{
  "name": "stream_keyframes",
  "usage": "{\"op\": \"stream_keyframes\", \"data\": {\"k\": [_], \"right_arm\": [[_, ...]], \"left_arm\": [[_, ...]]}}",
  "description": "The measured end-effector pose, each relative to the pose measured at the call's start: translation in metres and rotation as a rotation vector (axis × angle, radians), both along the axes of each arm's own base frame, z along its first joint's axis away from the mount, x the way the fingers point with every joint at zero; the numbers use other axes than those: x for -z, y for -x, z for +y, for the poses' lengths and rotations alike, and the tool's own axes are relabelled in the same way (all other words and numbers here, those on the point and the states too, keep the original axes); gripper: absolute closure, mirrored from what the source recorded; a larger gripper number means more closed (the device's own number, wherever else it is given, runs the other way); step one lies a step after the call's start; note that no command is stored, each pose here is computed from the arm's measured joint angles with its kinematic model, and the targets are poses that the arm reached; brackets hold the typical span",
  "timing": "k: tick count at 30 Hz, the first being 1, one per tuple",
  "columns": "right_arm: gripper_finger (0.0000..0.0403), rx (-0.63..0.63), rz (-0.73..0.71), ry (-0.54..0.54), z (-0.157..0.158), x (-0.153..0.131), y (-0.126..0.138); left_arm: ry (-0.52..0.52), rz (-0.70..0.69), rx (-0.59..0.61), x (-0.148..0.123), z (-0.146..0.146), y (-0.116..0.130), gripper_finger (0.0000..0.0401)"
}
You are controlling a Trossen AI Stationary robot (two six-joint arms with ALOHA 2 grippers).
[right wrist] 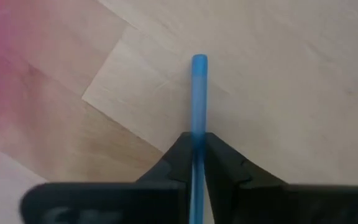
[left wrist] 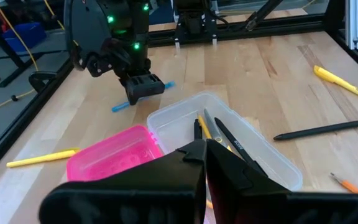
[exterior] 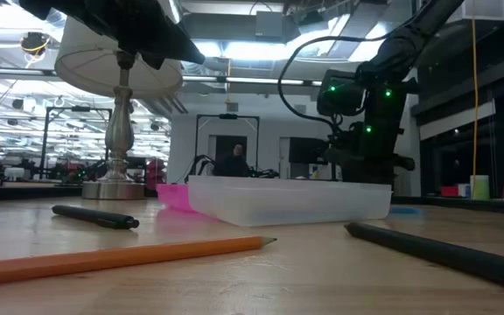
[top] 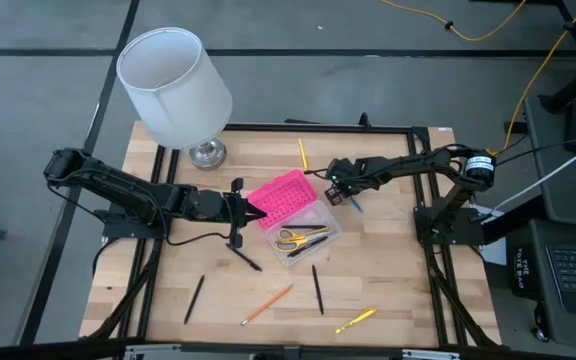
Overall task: Pick & place school supplies into a supply box
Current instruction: Put the blue pen into the supply box
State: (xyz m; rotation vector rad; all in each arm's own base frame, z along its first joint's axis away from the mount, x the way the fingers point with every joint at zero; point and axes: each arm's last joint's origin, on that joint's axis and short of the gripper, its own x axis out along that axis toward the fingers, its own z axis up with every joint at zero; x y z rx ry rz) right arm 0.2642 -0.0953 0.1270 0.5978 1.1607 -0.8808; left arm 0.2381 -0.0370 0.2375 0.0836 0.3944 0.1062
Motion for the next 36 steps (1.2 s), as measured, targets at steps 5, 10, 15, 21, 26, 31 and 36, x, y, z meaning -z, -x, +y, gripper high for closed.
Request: {"op": "stream_keyframes", "data": {"k": [5, 10, 15, 21, 26, 31, 36], "right_arm": [[0.0384, -0.048, 0.011, 0.01, 0.0, -0.001, 0.0], [0.0371, -0.09, 0.011, 0.031, 0.0, -0.005, 0.002], [0.038, -0.136, -0.016, 0.052, 0.005, -0.016, 0.002], [0.038, -0.226, -0.097, 0.094, 0.018, -0.04, 0.002], [0.0376, -0.317, -0.219, 0.158, 0.031, -0.07, 0.004], [0.038, -0.435, -0.355, 0.24, 0.049, -0.104, 0.012], [0.0377, -0.488, -0.489, 0.359, 0.072, -0.132, 0.025]], "left_arm": [[0.0, 0.0, 0.0, 0.0, 0.0, 0.0, 0.0395], [0.0, 0.0, 0.0, 0.0, 0.0, 0.0, 0.0395], [0.0, 0.0, -0.001, 0.0, 0.0, 0.0, 0.0395], [0.031, -0.004, -0.013, 0.0, 0.0, 0.0, 0.0395], [0.05, -0.007, -0.021, 0.0, 0.0, 0.0, 0.0395], [0.05, -0.006, -0.021, 0.0, 0.0, 0.0, 0.0395], [0.052, -0.007, -0.017, 0.0, 0.0, 0.0, 0.0395]]}}
